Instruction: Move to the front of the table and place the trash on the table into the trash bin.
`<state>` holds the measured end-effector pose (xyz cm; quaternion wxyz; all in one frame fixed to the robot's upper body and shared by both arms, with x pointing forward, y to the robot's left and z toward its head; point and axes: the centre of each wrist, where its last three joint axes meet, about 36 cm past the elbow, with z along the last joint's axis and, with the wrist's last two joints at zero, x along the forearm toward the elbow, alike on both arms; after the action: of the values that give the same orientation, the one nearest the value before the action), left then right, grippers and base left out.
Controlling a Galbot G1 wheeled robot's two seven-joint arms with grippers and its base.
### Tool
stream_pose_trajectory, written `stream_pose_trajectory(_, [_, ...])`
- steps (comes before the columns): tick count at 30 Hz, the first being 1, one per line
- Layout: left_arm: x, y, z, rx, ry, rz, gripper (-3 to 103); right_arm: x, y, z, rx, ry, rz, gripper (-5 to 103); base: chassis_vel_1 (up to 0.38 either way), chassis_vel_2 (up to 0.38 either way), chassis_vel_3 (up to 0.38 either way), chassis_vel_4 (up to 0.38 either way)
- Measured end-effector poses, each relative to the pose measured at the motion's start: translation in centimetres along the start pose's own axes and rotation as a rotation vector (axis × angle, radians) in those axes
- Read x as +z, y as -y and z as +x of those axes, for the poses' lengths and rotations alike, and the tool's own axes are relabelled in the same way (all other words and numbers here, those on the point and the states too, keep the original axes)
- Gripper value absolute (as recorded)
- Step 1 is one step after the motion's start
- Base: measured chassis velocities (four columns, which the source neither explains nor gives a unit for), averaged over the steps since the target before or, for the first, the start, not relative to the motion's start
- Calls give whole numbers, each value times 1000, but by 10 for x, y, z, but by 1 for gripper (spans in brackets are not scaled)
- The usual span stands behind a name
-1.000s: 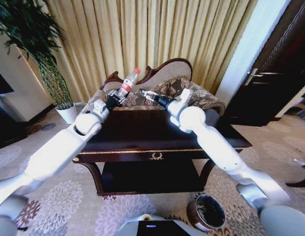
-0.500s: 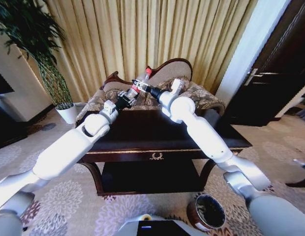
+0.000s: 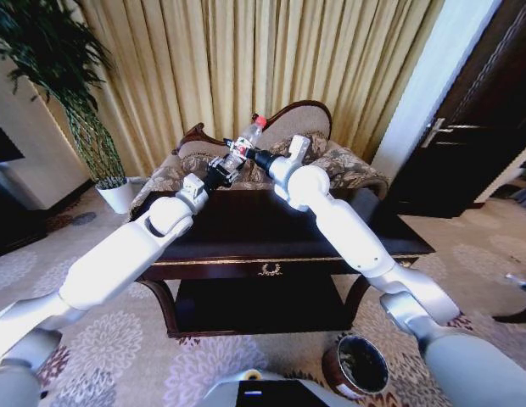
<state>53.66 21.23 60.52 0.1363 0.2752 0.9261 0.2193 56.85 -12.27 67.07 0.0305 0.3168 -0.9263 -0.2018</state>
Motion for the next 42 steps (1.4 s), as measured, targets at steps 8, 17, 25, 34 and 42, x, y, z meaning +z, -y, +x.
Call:
stream_pose_trajectory(8, [0, 3, 6, 2, -8, -15, 43, 2, 0, 1, 2, 3, 4, 64, 0, 0, 0, 0])
stream_pose_trajectory(17, [1, 4, 8, -7, -20, -5, 76, 4, 1, 4, -3, 3, 6, 43, 0, 0, 0, 0])
stream_pose_trajectory(25, [-1, -4, 17, -42, -21, 25, 98, 6, 11, 4, 26, 15, 22, 26, 0, 0, 0, 0])
stream_pose_trajectory(34, [2, -22, 37, -108, -45, 65, 100, 12, 49, 22, 150, 42, 85, 26, 0, 0, 0, 0])
stream_pose_trajectory(42, [6, -28, 63, -178, -86, 124, 100, 20, 89, 56, 286, 62, 172, 26, 0, 0, 0, 0])
